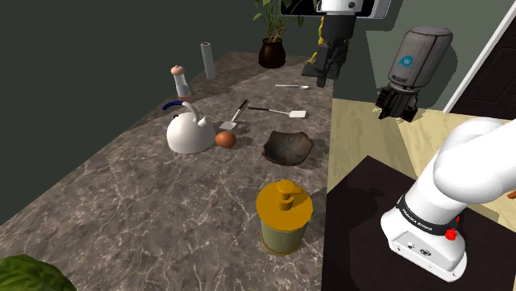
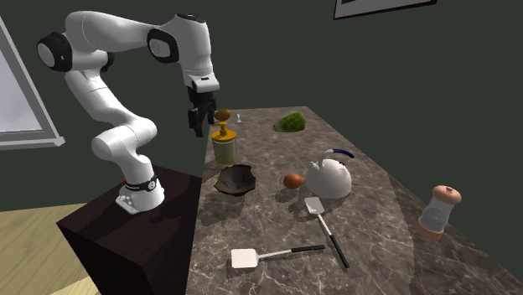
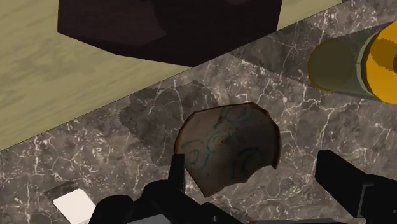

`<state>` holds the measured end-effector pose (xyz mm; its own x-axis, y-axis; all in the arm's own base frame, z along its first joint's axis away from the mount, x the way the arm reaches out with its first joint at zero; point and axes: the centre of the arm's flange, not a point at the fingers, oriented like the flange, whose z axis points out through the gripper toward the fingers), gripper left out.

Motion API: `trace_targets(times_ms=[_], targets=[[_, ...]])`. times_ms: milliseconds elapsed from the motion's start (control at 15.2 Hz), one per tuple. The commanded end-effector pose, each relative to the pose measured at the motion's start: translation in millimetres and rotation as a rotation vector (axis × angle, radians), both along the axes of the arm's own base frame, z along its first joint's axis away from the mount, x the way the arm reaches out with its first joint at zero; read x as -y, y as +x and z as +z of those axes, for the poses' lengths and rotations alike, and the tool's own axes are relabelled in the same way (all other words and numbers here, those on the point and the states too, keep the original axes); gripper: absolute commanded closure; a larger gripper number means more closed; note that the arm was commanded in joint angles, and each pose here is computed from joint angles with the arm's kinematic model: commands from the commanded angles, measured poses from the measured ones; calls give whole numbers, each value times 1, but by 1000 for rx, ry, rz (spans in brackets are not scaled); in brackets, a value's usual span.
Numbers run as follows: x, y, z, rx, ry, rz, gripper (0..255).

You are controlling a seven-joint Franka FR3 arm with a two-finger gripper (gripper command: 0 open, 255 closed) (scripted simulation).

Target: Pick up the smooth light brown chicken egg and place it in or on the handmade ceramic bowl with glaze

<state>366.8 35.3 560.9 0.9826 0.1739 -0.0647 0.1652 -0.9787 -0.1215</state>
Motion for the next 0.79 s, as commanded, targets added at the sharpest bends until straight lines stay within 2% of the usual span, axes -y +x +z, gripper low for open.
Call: trace_targets(times_ms=[0, 726], targets=[[-11, 21, -16, -2, 8, 11, 0], [-61, 133, -97, -17, 48, 73, 0]])
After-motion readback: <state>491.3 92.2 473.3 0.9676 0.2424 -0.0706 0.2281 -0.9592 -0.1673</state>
